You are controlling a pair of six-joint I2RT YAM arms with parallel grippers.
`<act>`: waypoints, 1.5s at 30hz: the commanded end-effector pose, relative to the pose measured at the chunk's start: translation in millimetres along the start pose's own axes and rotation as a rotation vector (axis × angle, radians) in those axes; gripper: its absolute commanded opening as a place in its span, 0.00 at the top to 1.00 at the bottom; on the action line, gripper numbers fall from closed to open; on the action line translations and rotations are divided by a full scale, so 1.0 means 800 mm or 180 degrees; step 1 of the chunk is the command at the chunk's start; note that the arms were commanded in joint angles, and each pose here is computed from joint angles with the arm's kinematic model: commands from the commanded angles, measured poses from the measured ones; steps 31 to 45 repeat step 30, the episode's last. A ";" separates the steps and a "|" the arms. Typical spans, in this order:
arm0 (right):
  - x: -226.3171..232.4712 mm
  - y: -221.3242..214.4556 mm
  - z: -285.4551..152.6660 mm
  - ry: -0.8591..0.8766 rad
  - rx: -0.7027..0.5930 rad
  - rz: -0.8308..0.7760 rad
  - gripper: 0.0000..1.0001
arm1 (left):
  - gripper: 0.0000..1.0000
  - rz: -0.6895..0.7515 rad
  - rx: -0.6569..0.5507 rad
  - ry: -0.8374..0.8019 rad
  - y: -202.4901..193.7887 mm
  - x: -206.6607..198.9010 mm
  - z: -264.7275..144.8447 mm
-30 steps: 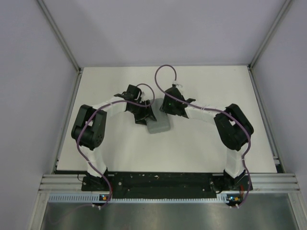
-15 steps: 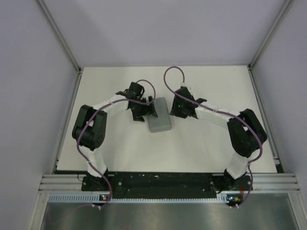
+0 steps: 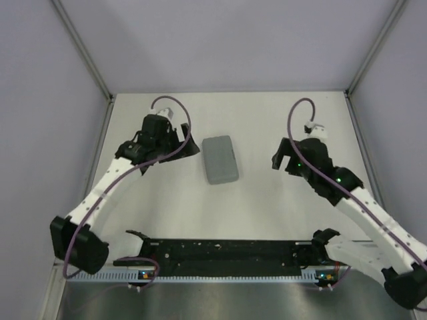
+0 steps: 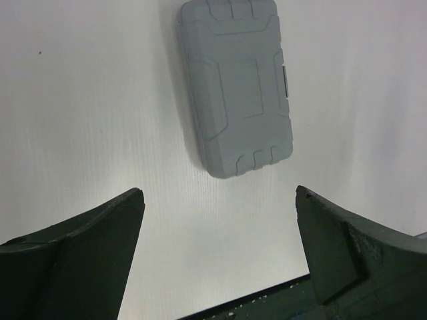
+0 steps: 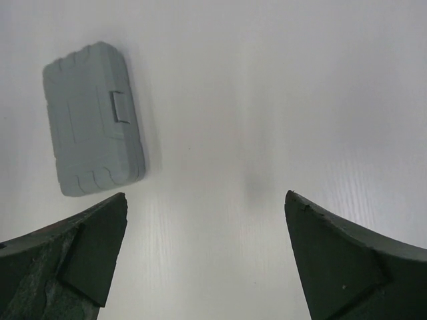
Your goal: Pack the tool kit
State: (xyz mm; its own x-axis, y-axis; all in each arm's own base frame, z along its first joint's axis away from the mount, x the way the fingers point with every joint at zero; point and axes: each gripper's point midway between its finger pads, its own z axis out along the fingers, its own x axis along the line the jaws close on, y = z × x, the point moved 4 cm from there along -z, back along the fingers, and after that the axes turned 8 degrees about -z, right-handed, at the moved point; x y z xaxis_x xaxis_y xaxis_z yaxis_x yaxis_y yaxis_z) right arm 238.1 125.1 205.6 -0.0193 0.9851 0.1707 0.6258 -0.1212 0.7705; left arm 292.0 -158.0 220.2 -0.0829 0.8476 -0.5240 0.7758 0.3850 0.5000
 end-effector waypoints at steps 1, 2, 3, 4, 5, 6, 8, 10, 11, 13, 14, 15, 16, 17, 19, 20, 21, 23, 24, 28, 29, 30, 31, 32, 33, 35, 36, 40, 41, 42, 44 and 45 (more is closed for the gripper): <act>-0.053 0.024 -0.084 -0.0249 -0.0608 -0.0082 0.01 | 0.02 0.0153 -0.0240 0.0014 -0.015 0.018 -0.072; -0.061 0.024 -0.100 -0.0274 -0.0665 -0.0099 0.01 | 0.02 0.0204 -0.0312 -0.0003 -0.016 0.019 -0.090; -0.067 0.031 -0.118 -0.0266 -0.0806 -0.0055 0.01 | 0.02 0.0230 -0.0383 0.0009 -0.018 0.022 -0.106; -0.073 0.033 -0.132 -0.0256 -0.0889 -0.0022 0.01 | 0.02 0.0256 -0.0436 0.0029 -0.019 0.025 -0.121; -0.079 0.035 -0.146 -0.0262 -0.0948 -0.0005 0.01 | 0.02 0.0272 -0.0539 0.0112 -0.019 0.032 -0.136; -0.084 0.038 -0.159 -0.0252 -0.1020 0.0019 0.01 | 0.02 0.0285 -0.0638 0.0146 -0.017 0.036 -0.151; -0.092 0.040 -0.178 -0.0276 -0.1086 0.0045 0.01 | 0.02 0.0325 -0.0778 0.0172 -0.021 0.043 -0.178; -0.102 0.043 -0.195 -0.0343 -0.1147 0.0081 0.03 | 0.02 0.0354 -0.0913 0.0201 -0.022 0.049 -0.199; -0.106 0.046 -0.204 -0.0385 -0.1170 0.0089 0.03 | 0.02 0.0360 -0.0968 0.0226 -0.023 0.053 -0.207; -0.110 0.051 -0.217 -0.0409 -0.1215 0.0103 0.03 | 0.02 0.0389 -0.1071 0.0215 -0.022 0.055 -0.223; -0.112 0.054 -0.222 -0.0406 -0.1246 0.0114 0.03 | 0.02 0.0386 -0.1099 0.0211 -0.023 0.055 -0.229; -0.113 0.056 -0.228 -0.0395 -0.1273 0.0120 0.03 | 0.02 0.0388 -0.1131 0.0206 -0.023 0.056 -0.235; -0.114 0.056 -0.232 -0.0388 -0.1289 0.0128 0.03 | 0.02 0.0385 -0.1149 0.0197 -0.023 0.055 -0.240; -0.114 0.058 -0.235 -0.0363 -0.1309 0.0143 0.03 | 0.02 0.0387 -0.1157 0.0192 -0.023 0.054 -0.245; -0.115 0.056 -0.240 -0.0323 -0.1343 0.0175 0.03 | 0.02 0.0381 -0.1168 0.0189 -0.023 0.054 -0.253; -0.116 0.055 -0.241 -0.0317 -0.1352 0.0189 0.03 | 0.02 0.0375 -0.1167 0.0195 -0.024 0.054 -0.257; -0.116 0.054 -0.240 -0.0329 -0.1347 0.0187 0.03 | 0.02 0.0374 -0.1177 0.0199 -0.024 0.055 -0.259; -0.116 0.053 -0.237 -0.0328 -0.1322 0.0160 0.03 | 0.02 0.0371 -0.1209 0.0193 -0.024 0.055 -0.264; -0.115 0.053 -0.237 -0.0320 -0.1308 0.0143 0.03 | 0.02 0.0367 -0.1211 0.0179 -0.024 0.055 -0.265; -0.112 0.049 -0.230 -0.0321 -0.1244 0.0119 0.03 | 0.02 0.0367 -0.1266 0.0130 -0.024 0.053 -0.268; -0.111 0.048 -0.228 -0.0319 -0.1225 0.0114 0.03 | 0.02 0.0368 -0.1270 0.0120 -0.023 0.052 -0.268; -0.109 0.047 -0.226 -0.0294 -0.1199 0.0103 0.03 | 0.02 0.0369 -0.1273 0.0100 -0.023 0.051 -0.268; -0.109 0.047 -0.226 -0.0294 -0.1199 0.0103 0.03 | 0.02 0.0369 -0.1273 0.0100 -0.023 0.051 -0.268; -0.109 0.047 -0.226 -0.0294 -0.1199 0.0103 0.03 | 0.02 0.0369 -0.1273 0.0100 -0.023 0.051 -0.268; -0.109 0.047 -0.226 -0.0294 -0.1199 0.0103 0.03 | 0.02 0.0369 -0.1273 0.0100 -0.023 0.051 -0.268; -0.109 0.047 -0.226 -0.0294 -0.1199 0.0103 0.03 | 0.02 0.0369 -0.1273 0.0100 -0.023 0.051 -0.268; -0.109 0.047 -0.226 -0.0294 -0.1199 0.0103 0.03 | 0.02 0.0369 -0.1273 0.0100 -0.023 0.051 -0.268; -0.109 0.047 -0.226 -0.0294 -0.1199 0.0103 0.03 | 0.02 0.0369 -0.1273 0.0100 -0.023 0.051 -0.268; -0.109 0.047 -0.226 -0.0294 -0.1199 0.0103 0.03 | 0.02 0.0369 -0.1273 0.0100 -0.023 0.051 -0.268; -0.109 0.047 -0.226 -0.0294 -0.1199 0.0103 0.03 | 0.02 0.0369 -0.1273 0.0100 -0.023 0.051 -0.268; -0.109 0.047 -0.226 -0.0294 -0.1199 0.0103 0.03 | 0.02 0.0369 -0.1273 0.0100 -0.023 0.051 -0.268; -0.109 0.047 -0.226 -0.0294 -0.1199 0.0103 0.03 | 0.02 0.0369 -0.1273 0.0100 -0.023 0.051 -0.268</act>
